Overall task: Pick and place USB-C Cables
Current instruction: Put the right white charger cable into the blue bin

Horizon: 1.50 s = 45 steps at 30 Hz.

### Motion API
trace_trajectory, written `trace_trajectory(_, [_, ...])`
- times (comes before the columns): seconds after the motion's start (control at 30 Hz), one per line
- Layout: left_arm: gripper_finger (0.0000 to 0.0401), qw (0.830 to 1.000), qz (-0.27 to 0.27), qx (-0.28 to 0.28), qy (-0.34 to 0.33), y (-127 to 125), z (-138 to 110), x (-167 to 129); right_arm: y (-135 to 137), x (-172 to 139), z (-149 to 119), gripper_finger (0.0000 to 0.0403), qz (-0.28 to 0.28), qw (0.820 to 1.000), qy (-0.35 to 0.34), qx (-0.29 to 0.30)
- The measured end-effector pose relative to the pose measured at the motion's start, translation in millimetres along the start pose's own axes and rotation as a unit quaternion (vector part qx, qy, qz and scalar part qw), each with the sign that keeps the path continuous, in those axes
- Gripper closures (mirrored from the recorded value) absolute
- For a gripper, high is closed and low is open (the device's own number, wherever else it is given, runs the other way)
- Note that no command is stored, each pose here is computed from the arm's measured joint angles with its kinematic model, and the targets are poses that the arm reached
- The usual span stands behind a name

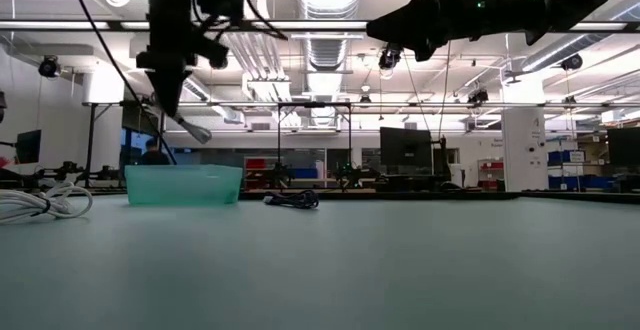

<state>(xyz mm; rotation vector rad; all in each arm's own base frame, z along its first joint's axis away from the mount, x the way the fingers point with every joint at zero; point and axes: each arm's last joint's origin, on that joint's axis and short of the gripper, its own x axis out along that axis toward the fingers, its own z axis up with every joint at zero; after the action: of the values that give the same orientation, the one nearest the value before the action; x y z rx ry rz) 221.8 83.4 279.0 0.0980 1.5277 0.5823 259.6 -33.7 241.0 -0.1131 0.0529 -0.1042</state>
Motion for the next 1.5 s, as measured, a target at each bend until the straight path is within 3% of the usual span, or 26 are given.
trace_trajectory(0.27, [0.038, 0.998, 0.0, 0.043, 0.051, 27, 6, 24, 0, 0, -1, 0.0344, 0.0, 1.0, 0.004, 0.0])
trace_trajectory(0.57, [0.038, 0.985, 0.06, 0.13, 0.099, 57, -2, 35, 0, 0, -1, 0.0344, 0.0, 1.0, 0.004, -0.006])
trace_trajectory(0.67, [0.038, 0.97, 0.093, 0.19, 0.118, 62, -1, 37, 0, 0, -1, 0.0344, 0.0, 1.0, 0.004, -0.006])
trace_trajectory(0.83, [0.038, 0.937, 0.082, 0.326, 0.096, 62, 9, 42, 0, 0, -1, 0.0344, 0.0, 1.0, 0.004, -0.007])
trace_trajectory(1.0, [0.038, 0.911, 0.087, 0.395, 0.08, 62, 23, 56, 0, 0, -1, 0.0344, 0.0, 1.0, 0.004, -0.008])
trace_trajectory(1.1, [0.038, 0.91, 0.075, 0.401, 0.074, 60, 31, 66, 0, 0, -1, 0.0344, 0.001, 1.0, 0.007, -0.008])
trace_trajectory(1.5, [0.038, 0.95, 0.018, 0.309, 0.041, 54, 43, 89, 0, 0, -3, 0.0344, 0.001, 1.0, 0.015, -0.009])
